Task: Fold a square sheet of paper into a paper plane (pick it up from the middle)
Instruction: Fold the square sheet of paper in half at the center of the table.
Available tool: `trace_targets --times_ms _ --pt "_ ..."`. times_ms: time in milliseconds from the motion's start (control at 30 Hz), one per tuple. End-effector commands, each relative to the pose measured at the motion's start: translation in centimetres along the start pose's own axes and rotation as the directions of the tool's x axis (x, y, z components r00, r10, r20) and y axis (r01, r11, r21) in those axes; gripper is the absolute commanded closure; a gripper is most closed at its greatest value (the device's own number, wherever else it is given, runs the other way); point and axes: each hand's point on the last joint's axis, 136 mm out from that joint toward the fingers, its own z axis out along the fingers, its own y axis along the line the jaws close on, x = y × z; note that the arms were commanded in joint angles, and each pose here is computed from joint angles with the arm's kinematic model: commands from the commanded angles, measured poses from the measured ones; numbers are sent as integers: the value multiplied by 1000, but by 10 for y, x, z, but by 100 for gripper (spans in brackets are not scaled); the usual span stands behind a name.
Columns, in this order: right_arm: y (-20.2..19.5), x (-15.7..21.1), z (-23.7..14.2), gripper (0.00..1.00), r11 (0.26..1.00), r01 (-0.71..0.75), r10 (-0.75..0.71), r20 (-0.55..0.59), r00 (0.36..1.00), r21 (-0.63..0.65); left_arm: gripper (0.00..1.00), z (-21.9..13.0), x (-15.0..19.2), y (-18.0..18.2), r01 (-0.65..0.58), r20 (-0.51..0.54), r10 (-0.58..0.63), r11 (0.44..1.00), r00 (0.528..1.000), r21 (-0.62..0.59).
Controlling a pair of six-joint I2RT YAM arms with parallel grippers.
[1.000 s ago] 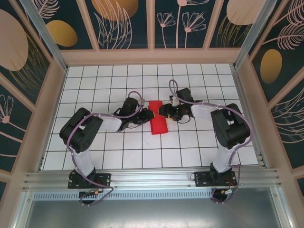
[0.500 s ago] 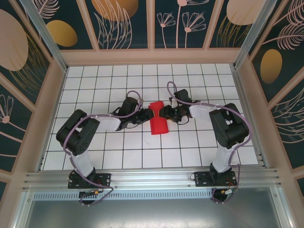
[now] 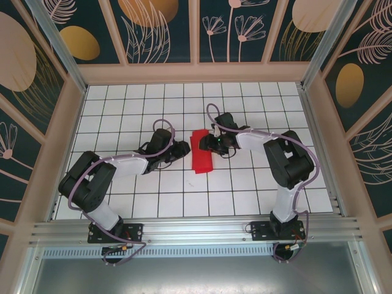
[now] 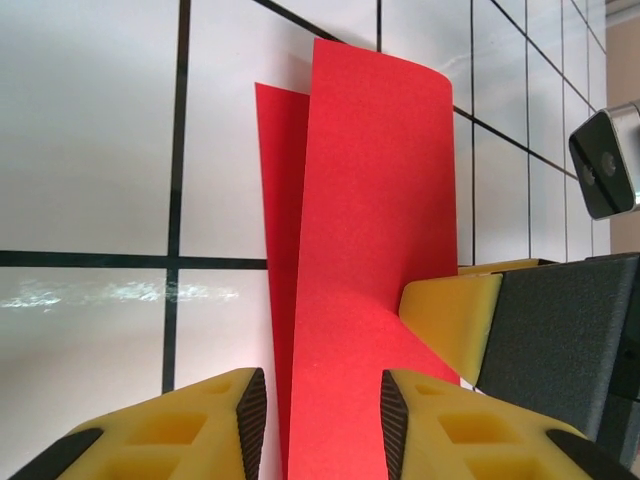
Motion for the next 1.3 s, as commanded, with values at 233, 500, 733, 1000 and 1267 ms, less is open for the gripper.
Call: trace_targets --times_ms 233,500,733,1000,1267 --pt "3 9 -2 44 995 99 -101 -85 991 -20 64 -6 -5 2 -7 22 8 1000 1000 -18" --pt "-11 4 -1 43 998 67 -65 -86 994 20 64 -3 -4 -1 -15 4 15 1000 1000 -11" --pt "-8 2 2 43 999 35 -34 -63 997 16 65 -2 -4 -1 -13 2 13 1000 1000 -9" --pt "-8 6 6 43 998 55 -53 -85 995 22 65 -1 -3 -1 -13 -4 13 1000 1000 -8" --pt "-2 5 8 41 998 57 -55 -86 995 19 66 -1 -3 -2 -12 -7 12 1000 1000 -3"
